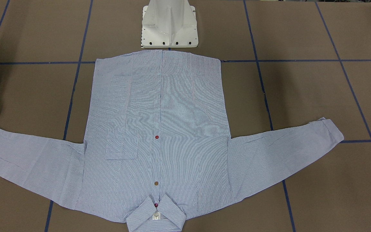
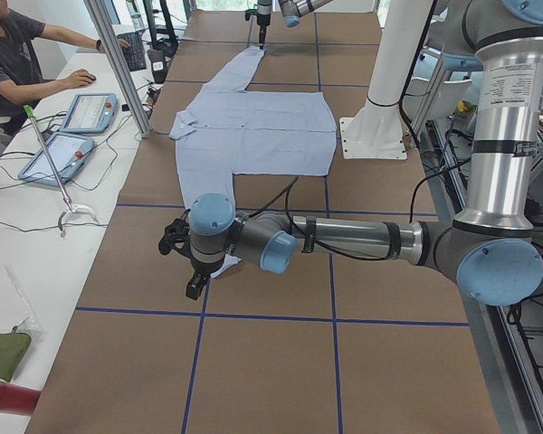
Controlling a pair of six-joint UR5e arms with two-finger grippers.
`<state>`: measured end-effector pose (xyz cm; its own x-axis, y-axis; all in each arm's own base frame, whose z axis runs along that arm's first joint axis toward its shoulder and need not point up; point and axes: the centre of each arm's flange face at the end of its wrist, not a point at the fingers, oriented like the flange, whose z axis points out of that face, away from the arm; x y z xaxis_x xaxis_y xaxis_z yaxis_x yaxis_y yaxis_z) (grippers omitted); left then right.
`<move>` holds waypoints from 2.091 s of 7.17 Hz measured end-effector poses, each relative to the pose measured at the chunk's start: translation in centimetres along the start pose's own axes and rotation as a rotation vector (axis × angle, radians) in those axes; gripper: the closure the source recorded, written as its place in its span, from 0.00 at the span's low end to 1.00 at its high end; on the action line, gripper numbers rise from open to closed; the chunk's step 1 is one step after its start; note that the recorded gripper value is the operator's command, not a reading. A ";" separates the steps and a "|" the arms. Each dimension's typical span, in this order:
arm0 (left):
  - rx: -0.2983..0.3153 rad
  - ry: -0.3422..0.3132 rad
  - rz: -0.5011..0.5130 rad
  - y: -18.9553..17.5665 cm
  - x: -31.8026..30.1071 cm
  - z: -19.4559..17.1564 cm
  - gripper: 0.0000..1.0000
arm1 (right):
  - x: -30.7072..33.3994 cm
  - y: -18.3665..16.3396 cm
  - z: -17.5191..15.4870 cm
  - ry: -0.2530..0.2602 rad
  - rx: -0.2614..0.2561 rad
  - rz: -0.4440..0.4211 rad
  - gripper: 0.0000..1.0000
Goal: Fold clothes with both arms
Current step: 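Lower the right gripper onto the sleeve cuff nearest it and grasp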
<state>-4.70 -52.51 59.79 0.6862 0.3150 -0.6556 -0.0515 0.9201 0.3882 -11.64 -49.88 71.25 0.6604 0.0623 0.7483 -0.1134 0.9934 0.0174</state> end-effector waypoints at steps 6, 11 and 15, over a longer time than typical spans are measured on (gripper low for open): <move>0.004 0.000 0.004 -0.3 0.2 -0.2 0.00 | -0.6 0.2 0.7 0.004 -0.019 -0.002 0.48; 0.005 0.000 0.004 -0.4 0.2 -0.2 0.00 | -0.6 0.3 1.0 0.001 -0.027 -0.002 0.58; 0.006 0.000 0.005 -0.5 0.3 -0.3 0.00 | -0.7 0.3 0.5 -0.008 -0.024 -0.002 0.60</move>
<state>-4.69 -52.87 59.24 0.6860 0.3194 -0.6537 -0.0503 0.9172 0.3952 -12.52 -49.68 71.10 0.6545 0.0597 0.7537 -0.0939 0.9956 0.0027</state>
